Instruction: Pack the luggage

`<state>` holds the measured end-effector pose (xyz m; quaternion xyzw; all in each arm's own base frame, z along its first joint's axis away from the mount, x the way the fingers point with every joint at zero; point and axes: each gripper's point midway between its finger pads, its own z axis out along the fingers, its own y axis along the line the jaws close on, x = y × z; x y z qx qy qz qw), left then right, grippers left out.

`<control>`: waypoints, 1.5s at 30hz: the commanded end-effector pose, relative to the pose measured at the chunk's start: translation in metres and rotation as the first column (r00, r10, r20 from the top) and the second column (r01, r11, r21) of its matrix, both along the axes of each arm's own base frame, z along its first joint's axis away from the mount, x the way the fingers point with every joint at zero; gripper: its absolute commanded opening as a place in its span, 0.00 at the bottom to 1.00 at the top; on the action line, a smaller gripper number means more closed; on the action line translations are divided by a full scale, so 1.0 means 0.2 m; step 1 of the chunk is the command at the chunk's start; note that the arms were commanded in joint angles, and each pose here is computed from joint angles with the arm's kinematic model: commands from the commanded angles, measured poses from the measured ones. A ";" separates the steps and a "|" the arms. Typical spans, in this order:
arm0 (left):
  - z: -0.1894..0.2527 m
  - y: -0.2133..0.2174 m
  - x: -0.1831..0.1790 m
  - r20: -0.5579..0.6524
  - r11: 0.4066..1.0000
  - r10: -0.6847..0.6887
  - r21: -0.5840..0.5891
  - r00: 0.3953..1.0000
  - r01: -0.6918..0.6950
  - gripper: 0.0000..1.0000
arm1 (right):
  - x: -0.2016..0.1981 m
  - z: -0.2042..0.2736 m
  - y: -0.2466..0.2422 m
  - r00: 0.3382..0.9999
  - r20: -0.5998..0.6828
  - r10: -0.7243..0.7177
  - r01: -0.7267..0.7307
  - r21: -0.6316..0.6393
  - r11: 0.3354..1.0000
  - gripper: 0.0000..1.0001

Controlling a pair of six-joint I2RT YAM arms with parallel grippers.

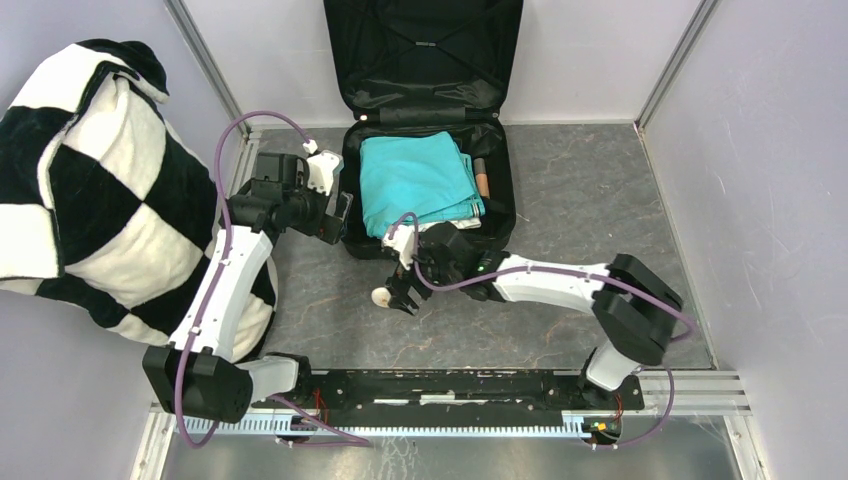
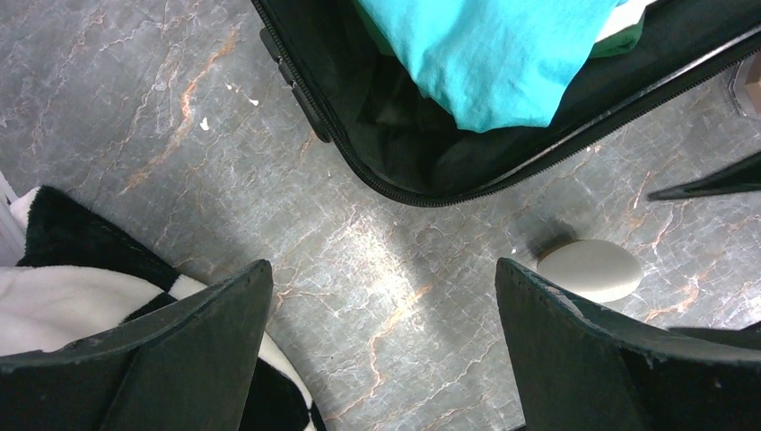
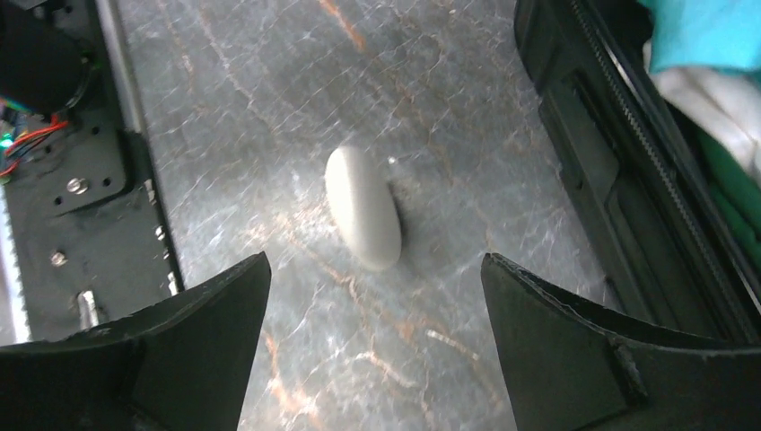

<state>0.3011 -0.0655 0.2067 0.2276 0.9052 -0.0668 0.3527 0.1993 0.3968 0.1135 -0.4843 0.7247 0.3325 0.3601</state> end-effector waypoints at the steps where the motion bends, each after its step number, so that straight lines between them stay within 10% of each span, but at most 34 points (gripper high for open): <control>1: 0.04 0.00 -0.03 0.012 1.000 0.015 -0.028 1.000 -0.015 1.00 | 0.09 0.03 0.16 0.997 0.058 0.047 -0.049 0.034 0.998 0.93; 13: 0.00 0.01 -0.01 0.002 1.000 0.009 -0.006 1.000 -0.009 1.00 | 0.10 -0.16 0.24 0.998 0.034 0.054 -0.053 -0.009 0.999 0.63; 20: -0.01 0.00 0.00 -0.003 1.000 0.008 -0.008 1.000 -0.008 1.00 | 0.08 -0.02 0.21 0.999 0.044 0.027 -0.030 0.049 0.998 0.00; 31: 0.00 0.01 -0.01 0.005 1.000 0.008 -0.007 1.000 -0.008 1.00 | 0.73 0.67 -0.32 0.904 0.006 -0.427 0.420 0.164 0.892 0.00; 39: -0.02 0.00 -0.01 -0.001 1.000 0.004 -0.011 1.000 -0.004 1.00 | 1.28 0.55 -0.94 0.630 -0.006 -0.777 0.777 0.013 0.630 0.00; 45: -0.06 0.00 -0.01 -0.013 1.000 -0.004 -0.002 1.000 0.004 1.00 | 1.46 0.33 -1.01 0.561 -0.024 -0.828 0.822 -0.100 0.560 0.00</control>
